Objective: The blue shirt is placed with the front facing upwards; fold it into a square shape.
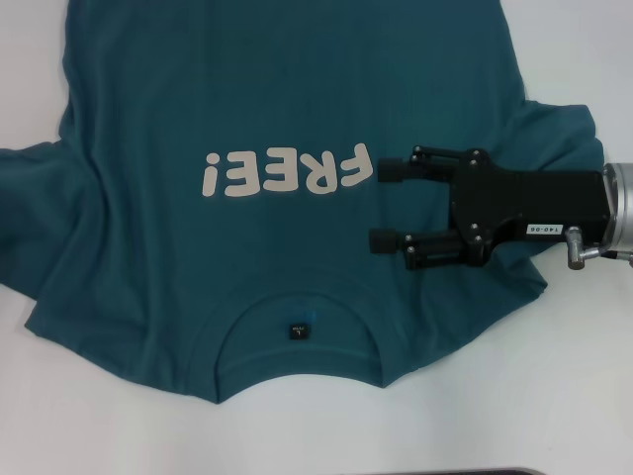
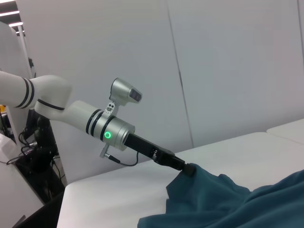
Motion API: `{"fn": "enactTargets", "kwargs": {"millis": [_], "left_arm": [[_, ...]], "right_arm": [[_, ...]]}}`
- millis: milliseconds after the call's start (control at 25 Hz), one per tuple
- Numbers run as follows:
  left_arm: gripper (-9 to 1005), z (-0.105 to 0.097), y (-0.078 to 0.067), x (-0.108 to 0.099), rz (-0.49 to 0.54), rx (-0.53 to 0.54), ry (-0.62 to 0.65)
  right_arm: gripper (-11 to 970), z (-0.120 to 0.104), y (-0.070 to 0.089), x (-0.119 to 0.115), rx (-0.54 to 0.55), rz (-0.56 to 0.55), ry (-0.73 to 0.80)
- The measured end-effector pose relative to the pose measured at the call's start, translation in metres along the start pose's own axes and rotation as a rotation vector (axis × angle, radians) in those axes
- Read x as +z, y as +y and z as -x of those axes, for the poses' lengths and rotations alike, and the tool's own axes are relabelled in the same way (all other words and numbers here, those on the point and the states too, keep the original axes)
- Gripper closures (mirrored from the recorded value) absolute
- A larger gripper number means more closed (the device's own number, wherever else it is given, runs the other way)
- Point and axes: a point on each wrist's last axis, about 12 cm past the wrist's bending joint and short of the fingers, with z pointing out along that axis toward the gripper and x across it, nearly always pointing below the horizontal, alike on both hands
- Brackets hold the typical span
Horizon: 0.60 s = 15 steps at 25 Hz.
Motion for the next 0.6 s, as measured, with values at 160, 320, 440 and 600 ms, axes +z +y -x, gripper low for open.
{"fn": "enactTargets", "kwargs": {"millis": [160,320,440,600], "left_arm": [[993,0.009,0.003,-0.005,0.016,0.024,-0.010],[993,0.021,0.004,-0.009,0.028,0.055,-0.014],[993,0.026,0.005,-0.011,0.038,0.072,-0.014],[993,0.030,0.005,-0.013,0.038,0.087,-0.014]], "right_arm": [[63,-0.001,0.001,0.001,0.008,-0.001,-0.008],[63,-0.002,0.001,0.002,0.015,0.000,-0.014],[63,-0.002,0.002,0.002,0.019,0.000,-0.016],[63,-0.002,0.002,0.002,0.019,0.002,-0.019]]}}
